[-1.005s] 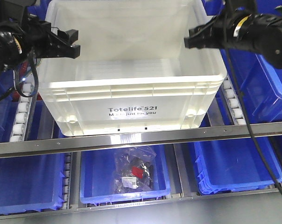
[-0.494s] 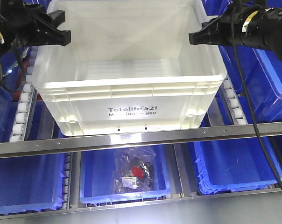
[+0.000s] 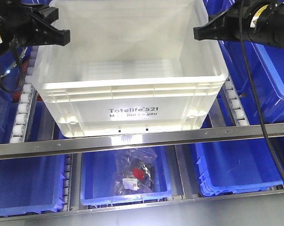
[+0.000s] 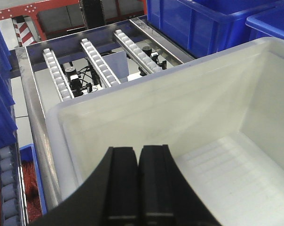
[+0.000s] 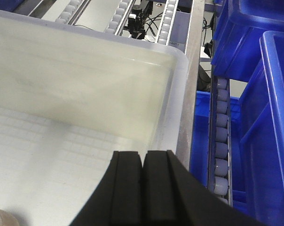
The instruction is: Place moving items into box and shelve
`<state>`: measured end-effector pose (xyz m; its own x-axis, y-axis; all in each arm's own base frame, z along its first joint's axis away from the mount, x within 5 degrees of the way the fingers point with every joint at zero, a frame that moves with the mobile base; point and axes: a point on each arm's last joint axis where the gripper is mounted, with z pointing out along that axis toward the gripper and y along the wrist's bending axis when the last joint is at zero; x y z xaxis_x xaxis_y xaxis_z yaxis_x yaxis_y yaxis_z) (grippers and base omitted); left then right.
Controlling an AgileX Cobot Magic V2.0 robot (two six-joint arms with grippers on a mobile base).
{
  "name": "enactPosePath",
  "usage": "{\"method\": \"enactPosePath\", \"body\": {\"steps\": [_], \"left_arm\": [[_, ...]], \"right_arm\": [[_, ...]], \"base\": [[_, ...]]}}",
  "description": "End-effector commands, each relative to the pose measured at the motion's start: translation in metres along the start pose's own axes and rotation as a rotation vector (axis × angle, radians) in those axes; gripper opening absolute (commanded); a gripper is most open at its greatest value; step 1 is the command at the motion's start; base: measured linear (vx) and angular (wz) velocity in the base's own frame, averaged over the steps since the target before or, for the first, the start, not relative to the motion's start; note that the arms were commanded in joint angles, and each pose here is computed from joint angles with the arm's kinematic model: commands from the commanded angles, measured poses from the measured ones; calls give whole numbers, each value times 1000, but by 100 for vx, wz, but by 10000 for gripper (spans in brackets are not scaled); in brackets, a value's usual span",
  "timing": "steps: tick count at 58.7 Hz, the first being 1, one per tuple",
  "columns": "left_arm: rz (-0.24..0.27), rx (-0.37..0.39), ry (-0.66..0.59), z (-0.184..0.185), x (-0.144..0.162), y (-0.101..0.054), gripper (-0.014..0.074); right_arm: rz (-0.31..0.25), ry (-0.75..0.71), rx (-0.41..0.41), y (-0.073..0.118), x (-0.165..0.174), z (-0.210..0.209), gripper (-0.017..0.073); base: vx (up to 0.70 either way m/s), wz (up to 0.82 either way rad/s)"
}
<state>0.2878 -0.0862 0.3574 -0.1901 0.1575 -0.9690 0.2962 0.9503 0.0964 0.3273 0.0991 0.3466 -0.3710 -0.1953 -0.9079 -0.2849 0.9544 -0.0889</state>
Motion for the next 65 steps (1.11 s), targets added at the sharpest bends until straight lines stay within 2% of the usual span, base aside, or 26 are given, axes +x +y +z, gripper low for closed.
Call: {"method": "enactPosePath", "body": {"steps": [1,46,56,65], "left_arm": [[-11,19,-130,-13,-26,-1,-7],[-11,19,-131,-14,-26,-1,-7],[-12,-5,-115,-33,-25,2,-7],[-11,-32,-120,-64,-13,7,-7]], "right_arm": [[-6,-146,-2,-1,-26,-18,-8],[-6,-139,-2,-1,-26,-18,-8],[-6,-139,-2,-1,-26,-18,-8],[-6,-139,-2,-1,-26,-18,-8]], "base": [[0,0],[0,0],[0,0],[0,0]]}}
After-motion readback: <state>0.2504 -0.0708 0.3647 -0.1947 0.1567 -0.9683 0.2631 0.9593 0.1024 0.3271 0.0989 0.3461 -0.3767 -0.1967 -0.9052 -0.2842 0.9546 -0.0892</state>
